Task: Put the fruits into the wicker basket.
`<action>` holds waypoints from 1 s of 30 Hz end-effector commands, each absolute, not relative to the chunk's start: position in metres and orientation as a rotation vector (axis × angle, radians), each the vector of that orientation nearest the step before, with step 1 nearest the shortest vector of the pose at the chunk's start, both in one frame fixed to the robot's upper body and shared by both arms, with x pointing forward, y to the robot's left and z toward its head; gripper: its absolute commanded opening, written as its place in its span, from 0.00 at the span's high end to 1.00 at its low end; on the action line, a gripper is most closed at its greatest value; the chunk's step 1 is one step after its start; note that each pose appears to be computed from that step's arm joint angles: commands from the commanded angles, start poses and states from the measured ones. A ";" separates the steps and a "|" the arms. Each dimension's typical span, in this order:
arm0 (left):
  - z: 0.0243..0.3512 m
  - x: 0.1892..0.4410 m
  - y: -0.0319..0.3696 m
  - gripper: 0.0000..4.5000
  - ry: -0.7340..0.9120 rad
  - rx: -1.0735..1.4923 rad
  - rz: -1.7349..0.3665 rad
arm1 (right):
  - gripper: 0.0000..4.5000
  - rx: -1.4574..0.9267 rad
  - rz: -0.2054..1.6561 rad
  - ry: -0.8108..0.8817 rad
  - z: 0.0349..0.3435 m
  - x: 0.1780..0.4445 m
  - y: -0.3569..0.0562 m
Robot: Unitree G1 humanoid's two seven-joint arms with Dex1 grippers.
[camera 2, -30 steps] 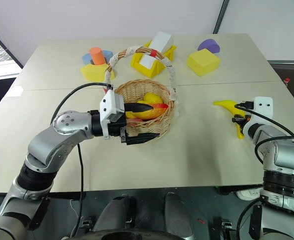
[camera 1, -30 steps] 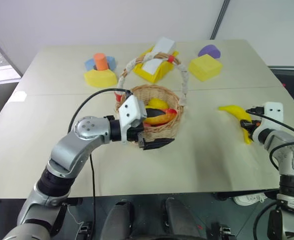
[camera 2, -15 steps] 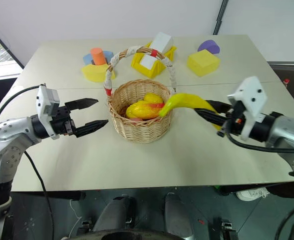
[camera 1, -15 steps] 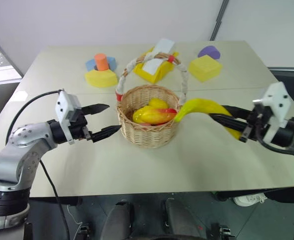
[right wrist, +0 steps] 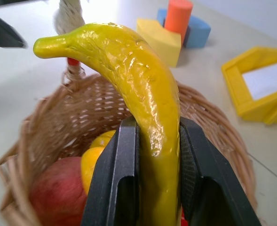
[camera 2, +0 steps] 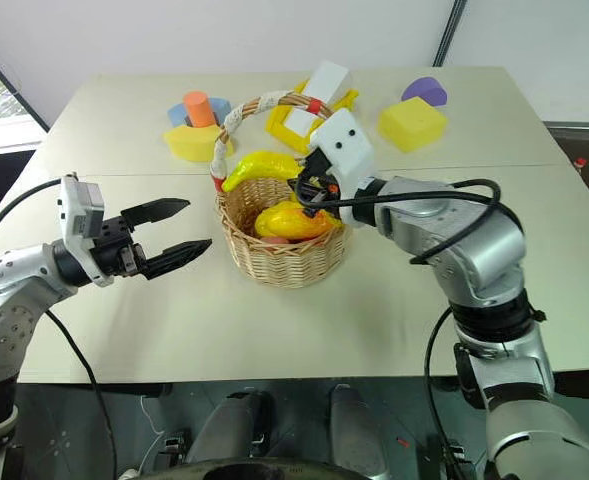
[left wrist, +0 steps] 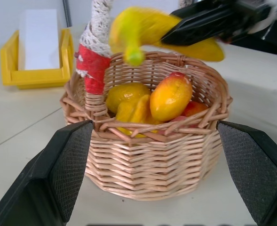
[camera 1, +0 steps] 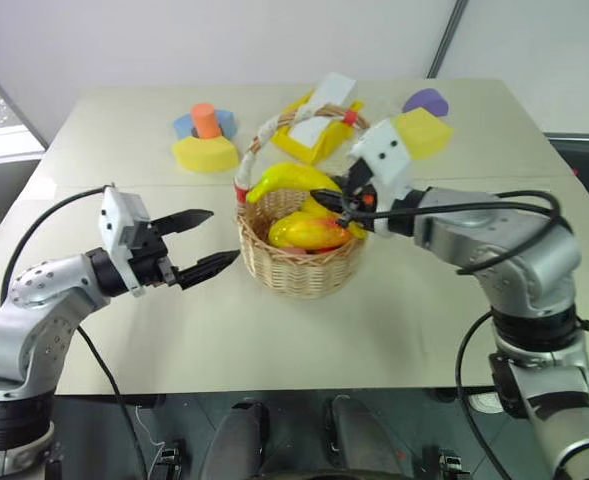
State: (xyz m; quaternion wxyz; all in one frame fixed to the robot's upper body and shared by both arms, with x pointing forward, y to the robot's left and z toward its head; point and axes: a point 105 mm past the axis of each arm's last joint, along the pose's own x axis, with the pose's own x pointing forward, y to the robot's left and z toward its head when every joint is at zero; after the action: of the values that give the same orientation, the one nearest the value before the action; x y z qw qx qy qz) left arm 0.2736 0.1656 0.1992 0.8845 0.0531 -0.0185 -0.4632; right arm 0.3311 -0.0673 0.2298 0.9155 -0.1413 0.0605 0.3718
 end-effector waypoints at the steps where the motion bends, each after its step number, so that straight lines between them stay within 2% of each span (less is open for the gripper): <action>1: 0.210 0.268 0.163 0.00 -0.079 0.126 -0.965 | 0.66 -0.265 0.755 0.068 0.245 0.333 -0.060; 3: 0.211 0.269 0.160 0.00 -0.089 0.111 -0.970 | 0.47 -0.268 0.748 0.049 0.247 0.333 -0.059; 5: 0.213 0.269 0.157 0.00 -0.095 0.102 -0.977 | 0.24 -0.281 0.760 0.008 0.254 0.328 -0.060; 11: 0.213 0.270 0.153 0.00 -0.100 0.097 -0.993 | 0.24 -0.311 0.954 -0.108 0.267 0.274 -0.080; 15: 0.213 0.271 0.149 0.00 -0.101 0.082 -1.017 | 0.24 -0.273 0.915 -0.061 0.253 0.259 -0.115; 18: 0.213 0.273 0.144 0.00 -0.102 0.062 -1.039 | 0.24 -0.191 0.762 -0.015 0.237 0.275 -0.146; 20: 0.213 0.274 0.142 0.00 -0.102 0.050 -1.052 | 0.24 -0.143 0.700 -0.024 0.231 0.286 -0.152; 26: 0.213 0.275 0.132 0.00 -0.112 0.032 -1.080 | 0.24 -0.055 0.556 -0.078 0.226 0.331 -0.146; 30: 0.213 0.273 0.127 0.00 -0.119 0.021 -1.090 | 0.24 -0.016 0.564 -0.093 0.223 0.339 -0.136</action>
State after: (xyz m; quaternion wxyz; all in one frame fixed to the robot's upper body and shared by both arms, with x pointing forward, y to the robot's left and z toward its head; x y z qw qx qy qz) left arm 0.2773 0.1311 0.2065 0.8585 0.0009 -0.0433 -0.5110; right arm 0.3401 -0.1378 0.2114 0.9606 0.0015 -0.0170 0.2773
